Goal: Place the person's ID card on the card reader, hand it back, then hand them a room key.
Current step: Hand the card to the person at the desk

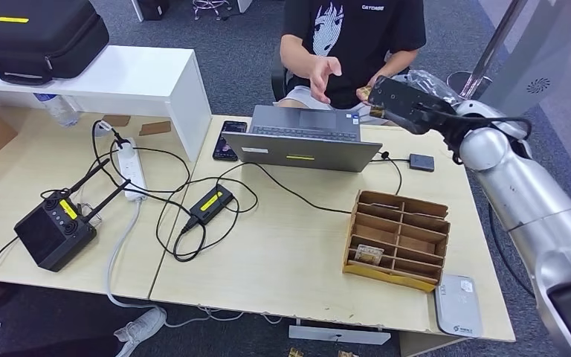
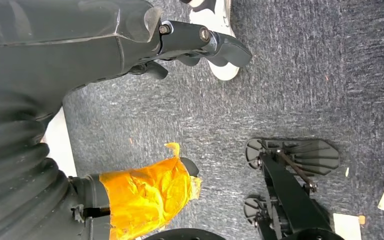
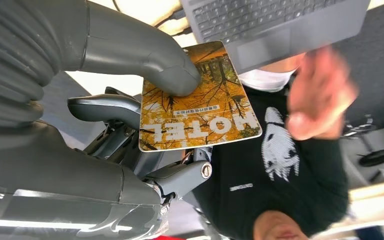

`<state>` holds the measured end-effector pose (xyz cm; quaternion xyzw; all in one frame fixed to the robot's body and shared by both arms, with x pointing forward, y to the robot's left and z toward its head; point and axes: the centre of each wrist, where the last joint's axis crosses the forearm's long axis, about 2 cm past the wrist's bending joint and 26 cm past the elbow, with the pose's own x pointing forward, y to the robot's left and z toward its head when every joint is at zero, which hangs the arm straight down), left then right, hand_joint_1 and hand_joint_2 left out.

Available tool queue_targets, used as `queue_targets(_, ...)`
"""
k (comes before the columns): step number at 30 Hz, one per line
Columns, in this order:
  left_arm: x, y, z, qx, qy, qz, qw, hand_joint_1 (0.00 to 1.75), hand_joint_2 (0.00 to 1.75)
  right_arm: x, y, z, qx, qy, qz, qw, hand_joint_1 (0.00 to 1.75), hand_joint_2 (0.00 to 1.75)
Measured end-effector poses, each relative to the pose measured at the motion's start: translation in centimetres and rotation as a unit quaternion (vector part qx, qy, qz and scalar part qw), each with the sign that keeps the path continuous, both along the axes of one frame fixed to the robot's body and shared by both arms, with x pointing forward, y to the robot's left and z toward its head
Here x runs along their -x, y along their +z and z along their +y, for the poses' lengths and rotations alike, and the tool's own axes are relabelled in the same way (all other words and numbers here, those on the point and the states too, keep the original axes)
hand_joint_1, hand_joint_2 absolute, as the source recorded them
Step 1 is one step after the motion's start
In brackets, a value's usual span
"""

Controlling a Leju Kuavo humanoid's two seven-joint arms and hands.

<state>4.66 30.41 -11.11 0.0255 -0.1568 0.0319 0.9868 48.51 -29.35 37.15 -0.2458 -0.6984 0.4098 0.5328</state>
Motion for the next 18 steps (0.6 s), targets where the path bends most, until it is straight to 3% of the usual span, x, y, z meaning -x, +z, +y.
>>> queue_targets(6,-0.1,0.0,0.1,-0.003,-0.018,0.001,1.000,0.00,1.75,-1.7,1.0,2.8,0.011,-0.016,0.027,0.999,1.75,1.75)
queue_targets(8,-0.1,0.0,0.1,-0.003,-0.021,0.003,1.000,0.00,1.75,-1.9,0.8,3.6,0.013,-0.012,0.030,0.999,1.62,1.75)
queue_targets(11,-0.2,0.0,0.2,-0.004,-0.022,0.005,1.000,0.00,1.75,-2.0,0.0,4.6,0.013,0.007,0.044,0.999,0.36,1.75)
queue_targets(12,-0.1,0.0,0.2,-0.004,-0.023,0.005,1.000,0.00,1.75,-2.0,-0.2,4.8,0.011,0.018,0.052,0.998,0.02,1.75)
queue_targets(15,-0.1,0.0,0.3,-0.004,-0.023,0.008,1.000,0.00,1.75,-2.0,-0.6,5.2,-0.003,0.061,0.075,0.995,0.00,1.75)
queue_targets(18,-0.1,0.0,0.3,-0.004,-0.021,0.010,1.000,0.00,1.75,-1.9,-0.9,5.3,-0.026,0.096,0.085,0.991,0.00,0.44)
